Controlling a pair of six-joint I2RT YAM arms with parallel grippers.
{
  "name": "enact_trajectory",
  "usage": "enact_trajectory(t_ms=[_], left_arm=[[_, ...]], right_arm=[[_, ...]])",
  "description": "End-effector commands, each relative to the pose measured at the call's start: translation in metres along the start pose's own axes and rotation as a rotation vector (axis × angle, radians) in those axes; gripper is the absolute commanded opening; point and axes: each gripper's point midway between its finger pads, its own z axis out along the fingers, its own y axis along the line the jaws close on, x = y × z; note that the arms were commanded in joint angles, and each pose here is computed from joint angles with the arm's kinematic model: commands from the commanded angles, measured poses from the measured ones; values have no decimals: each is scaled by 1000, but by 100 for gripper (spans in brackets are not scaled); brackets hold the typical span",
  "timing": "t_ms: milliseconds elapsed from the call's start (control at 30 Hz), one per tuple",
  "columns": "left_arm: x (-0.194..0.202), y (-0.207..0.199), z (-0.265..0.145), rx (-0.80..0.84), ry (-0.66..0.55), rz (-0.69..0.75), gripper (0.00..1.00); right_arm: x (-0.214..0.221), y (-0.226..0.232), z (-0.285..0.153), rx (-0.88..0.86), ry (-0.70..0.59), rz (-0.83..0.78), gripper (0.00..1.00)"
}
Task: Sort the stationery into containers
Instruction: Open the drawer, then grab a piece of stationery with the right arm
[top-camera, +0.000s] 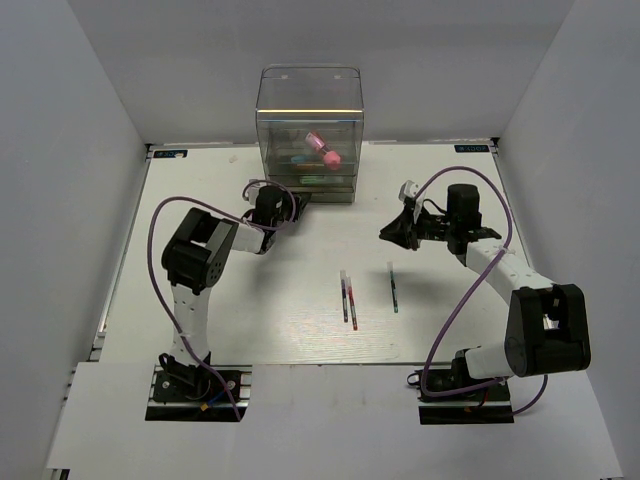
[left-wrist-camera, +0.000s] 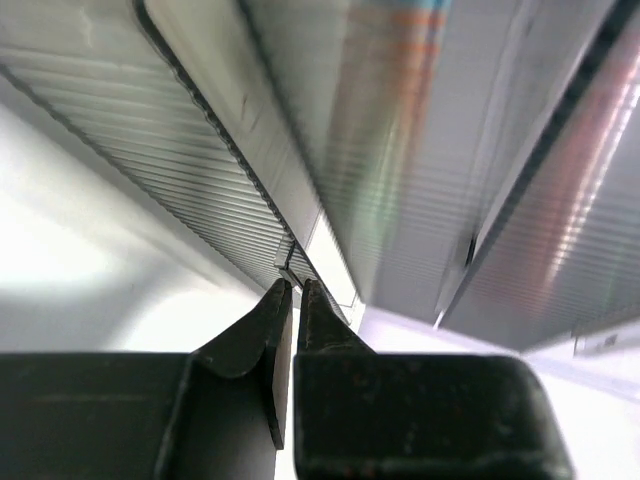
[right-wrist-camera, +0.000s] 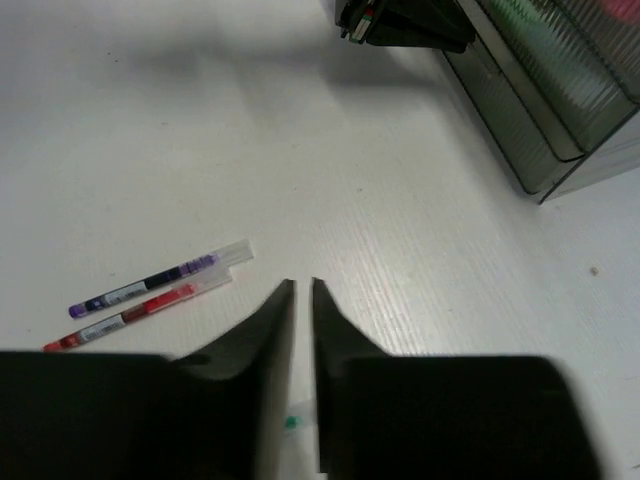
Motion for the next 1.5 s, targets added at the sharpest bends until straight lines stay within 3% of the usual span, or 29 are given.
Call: enact_trajectory(t_ms=[0,33,100,133,167,367,400,433,567,733,900,1100,1167,1233,1267,1367,1400,1433,1467], left_arm=[[15,2,-20,-24,46,42,0],[20,2,-26,-26,57,46,0],[25,10,-34,-41,67,50,0],[30,10,-37,-42,75,53,0],[35,5,-43,-32,85,57,0],[36,12,-54,-54,78,63,1],[36,8,-55,-45,77,62,6],[38,12,-57,-53,89,62,18],[41,7,-60,-41,106,61,43],[41,10,-71,-45,116,73,54],[39,-8,-94,6,124,126,59],[52,-7,-135,11,190,373,59],[54,-4,-151,-21,220,590,59],[50,2,-159,-64,230,727,59],[53,10,-172,-97,260,830,59],[43,22,-190,-164,258,990,59],[38,19,-196,-176,230,1032,63],[35,12,-198,-180,213,1067,63],[33,21,-202,-212,222,1118,63]], right_arm=[[-3,6,-4,-18,3,2,25],[-3,4,-4,-19,6,8,46],[5,10,-3,-52,46,70,64],[6,5,-3,-44,59,84,86],[13,12,-3,-61,87,137,90],[41,6,-2,-35,185,229,90],[44,7,-2,-33,193,234,90],[46,5,-3,-20,207,236,90],[52,-2,-6,31,236,236,90],[56,-5,-8,85,252,244,90],[65,8,-11,28,282,211,90],[78,18,-15,-25,341,246,90],[80,20,-16,-10,350,235,90],[72,22,-14,7,336,183,81],[74,15,-20,52,352,171,68],[62,-5,-24,194,327,72,46],[57,-11,-29,255,327,53,38],[52,-25,-32,352,301,45,38],[57,-28,-33,384,303,83,44]])
